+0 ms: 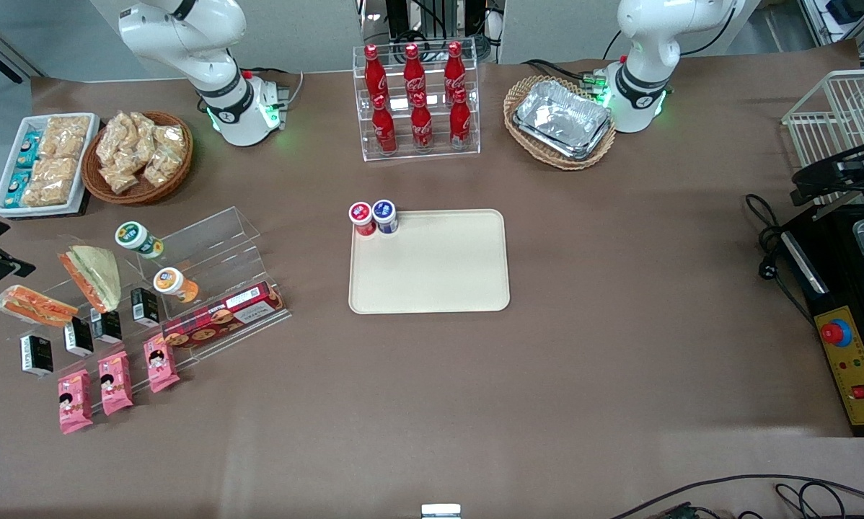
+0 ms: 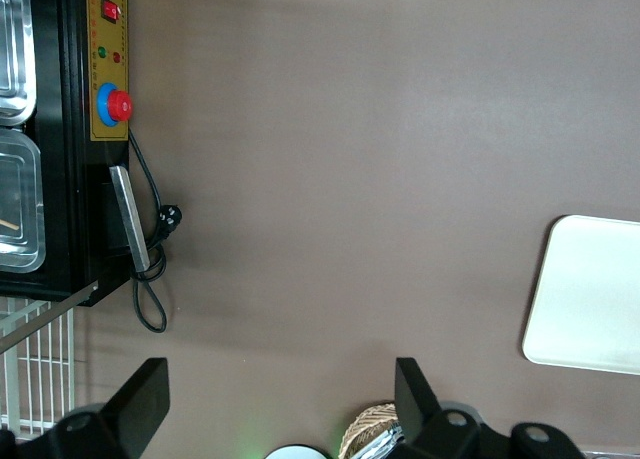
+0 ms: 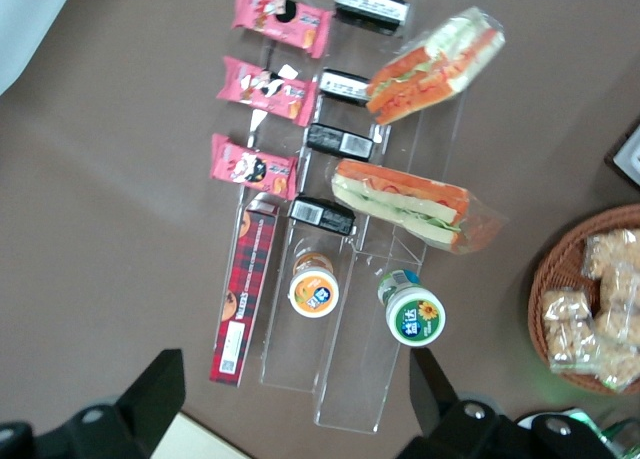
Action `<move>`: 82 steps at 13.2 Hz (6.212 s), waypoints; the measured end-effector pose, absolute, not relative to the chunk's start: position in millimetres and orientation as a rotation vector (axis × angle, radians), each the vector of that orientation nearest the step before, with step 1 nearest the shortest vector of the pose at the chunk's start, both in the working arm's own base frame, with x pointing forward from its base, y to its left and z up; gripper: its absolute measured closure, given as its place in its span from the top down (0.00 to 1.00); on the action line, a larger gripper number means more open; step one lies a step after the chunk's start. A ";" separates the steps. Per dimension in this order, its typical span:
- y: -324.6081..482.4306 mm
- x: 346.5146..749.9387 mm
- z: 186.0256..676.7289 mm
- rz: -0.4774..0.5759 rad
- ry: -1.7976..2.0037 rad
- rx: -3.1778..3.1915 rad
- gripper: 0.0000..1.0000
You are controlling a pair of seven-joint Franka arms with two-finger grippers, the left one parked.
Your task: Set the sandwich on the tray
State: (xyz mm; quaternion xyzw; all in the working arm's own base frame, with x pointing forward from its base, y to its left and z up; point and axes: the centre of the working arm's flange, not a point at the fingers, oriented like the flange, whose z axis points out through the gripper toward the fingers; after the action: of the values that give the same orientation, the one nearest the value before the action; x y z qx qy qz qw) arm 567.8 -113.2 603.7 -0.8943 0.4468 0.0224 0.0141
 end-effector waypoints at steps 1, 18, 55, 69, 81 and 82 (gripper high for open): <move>-115.9 568.4 601.3 0.073 1.481 -2.752 1.00; -289.4 588.0 486.1 0.011 2.328 -2.029 1.00; -356.3 569.7 408.3 0.114 2.147 -2.152 0.28; -43.4 637.3 542.2 0.079 1.408 -2.669 0.29; 233.2 616.0 509.2 0.030 -0.202 -3.098 0.27; 244.3 614.5 500.9 0.025 -0.379 -3.121 0.27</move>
State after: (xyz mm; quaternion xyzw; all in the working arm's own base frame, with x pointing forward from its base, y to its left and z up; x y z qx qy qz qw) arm 614.5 244.3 500.9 -0.9927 -0.1205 0.0080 -0.0014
